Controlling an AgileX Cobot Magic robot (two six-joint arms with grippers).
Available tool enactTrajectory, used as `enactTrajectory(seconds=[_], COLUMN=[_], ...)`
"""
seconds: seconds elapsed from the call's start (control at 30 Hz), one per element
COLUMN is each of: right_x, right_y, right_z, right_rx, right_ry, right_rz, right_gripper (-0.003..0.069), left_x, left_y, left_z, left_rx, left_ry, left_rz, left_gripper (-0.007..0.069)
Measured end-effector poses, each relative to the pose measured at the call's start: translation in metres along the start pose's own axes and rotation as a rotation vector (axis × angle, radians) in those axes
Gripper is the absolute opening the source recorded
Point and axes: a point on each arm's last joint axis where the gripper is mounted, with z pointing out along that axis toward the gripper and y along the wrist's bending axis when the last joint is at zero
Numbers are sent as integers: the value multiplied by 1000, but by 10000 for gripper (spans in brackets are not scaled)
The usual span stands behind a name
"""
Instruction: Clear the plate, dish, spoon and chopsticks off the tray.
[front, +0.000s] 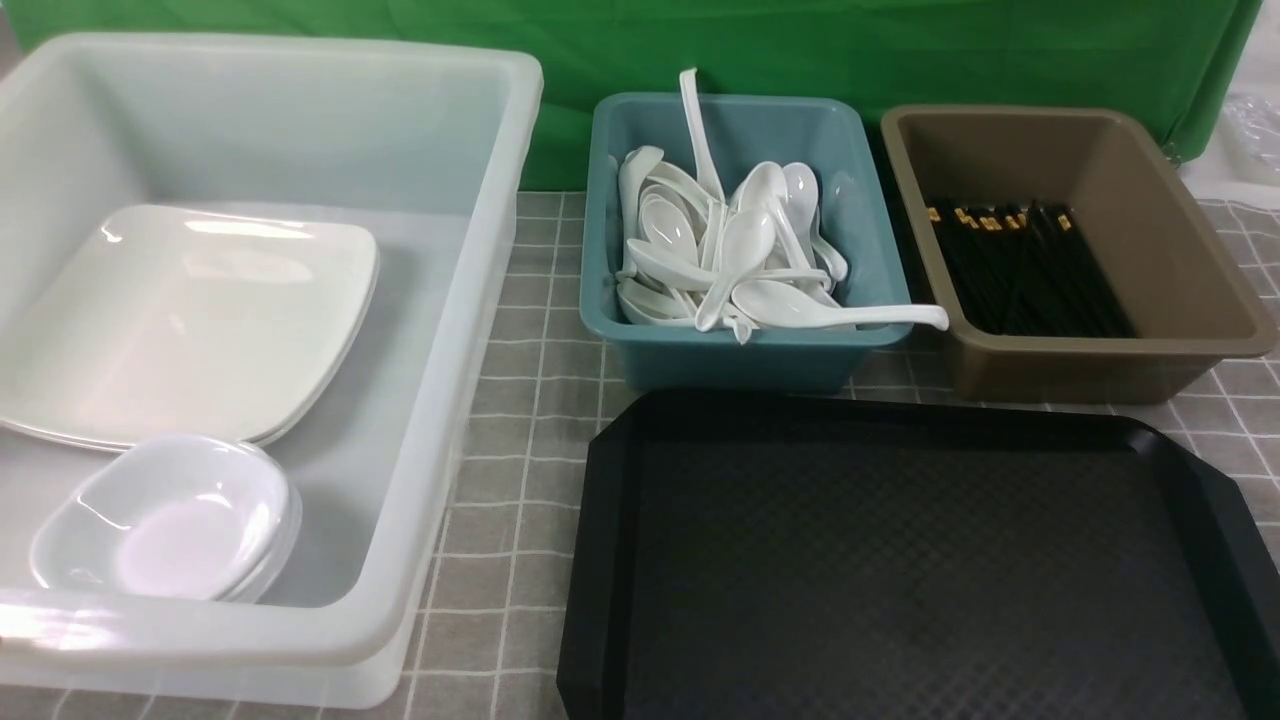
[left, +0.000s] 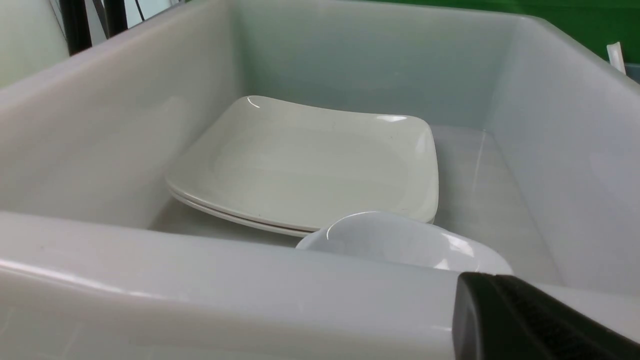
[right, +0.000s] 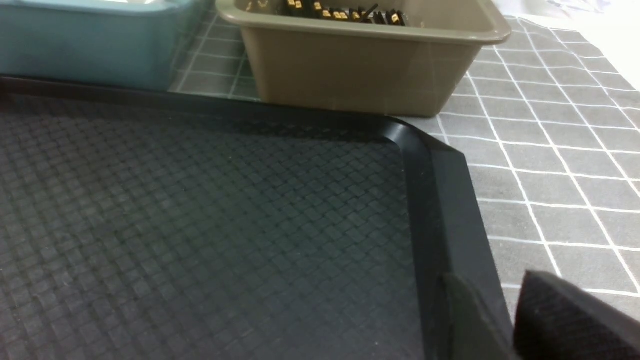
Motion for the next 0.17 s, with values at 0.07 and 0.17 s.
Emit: enactTrajectory(seconds=[0.07,0.17], right_x=[0,0], right_y=[0,0], right_z=[0,0], right_rx=[0,0], right_ry=[0,0], right_rz=[0,0], right_gripper=[229,234], left_x=[0,0], left_y=[0,0], left_z=[0,0], left_rx=[0,0], left_ry=[0,0], left_rz=[0,0], left_gripper=[9,9])
